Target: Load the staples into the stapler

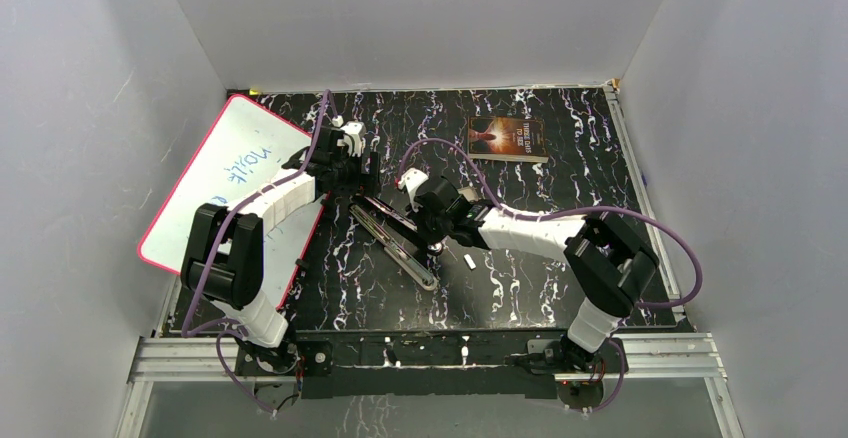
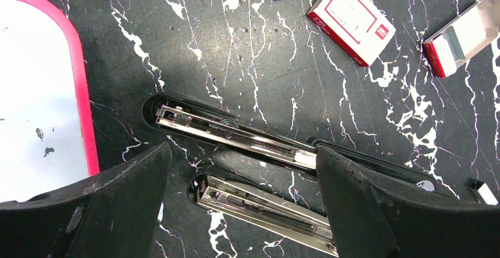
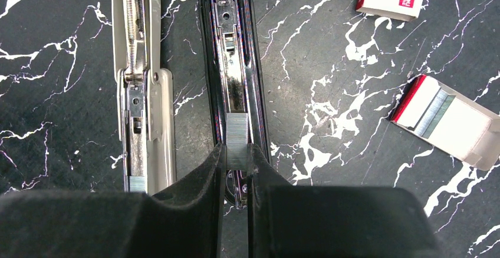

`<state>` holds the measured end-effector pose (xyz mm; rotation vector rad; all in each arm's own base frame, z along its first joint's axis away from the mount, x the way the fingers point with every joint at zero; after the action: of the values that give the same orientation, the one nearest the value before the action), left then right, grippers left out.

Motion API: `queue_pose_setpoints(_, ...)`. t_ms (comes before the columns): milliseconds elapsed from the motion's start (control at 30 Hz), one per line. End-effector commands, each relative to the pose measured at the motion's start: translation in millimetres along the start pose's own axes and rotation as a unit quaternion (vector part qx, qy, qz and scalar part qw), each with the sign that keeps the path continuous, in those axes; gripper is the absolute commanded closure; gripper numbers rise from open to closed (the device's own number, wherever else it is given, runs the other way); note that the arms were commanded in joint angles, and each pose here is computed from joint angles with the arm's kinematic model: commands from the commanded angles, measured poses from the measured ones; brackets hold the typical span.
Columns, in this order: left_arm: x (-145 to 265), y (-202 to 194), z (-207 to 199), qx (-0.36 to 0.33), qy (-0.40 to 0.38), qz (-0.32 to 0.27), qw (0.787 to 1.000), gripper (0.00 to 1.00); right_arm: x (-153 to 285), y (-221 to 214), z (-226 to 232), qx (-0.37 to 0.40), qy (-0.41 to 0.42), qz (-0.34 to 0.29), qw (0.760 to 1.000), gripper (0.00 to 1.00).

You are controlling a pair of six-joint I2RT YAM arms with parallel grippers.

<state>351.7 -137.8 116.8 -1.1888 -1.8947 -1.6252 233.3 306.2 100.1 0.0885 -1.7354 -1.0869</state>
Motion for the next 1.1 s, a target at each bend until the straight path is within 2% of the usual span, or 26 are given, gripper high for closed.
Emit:
queue_pose_setpoints(0,8,16,-3,-0.007,-0.003,-0.020,1.000,0.09,9,24,-6,0.002,-0.013,-0.039,0.999,1.00)
queue_pose_setpoints(1067,9,16,-4,-0.007,-0.005,-0.021,1.000,0.09,-2,14,-2,0.009,0.005,0.010,1.000,1.00)
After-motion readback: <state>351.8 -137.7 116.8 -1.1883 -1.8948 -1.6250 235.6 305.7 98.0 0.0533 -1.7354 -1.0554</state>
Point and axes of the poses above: each gripper's point midway between its finger pads, its own x axis back along the fingers, its own z axis along the line the jaws close on, y = z × x, the point moved 5 cm from there along x, back along the fingers, and after that the axes turned 5 degrees about x, right-handed, at the moved point
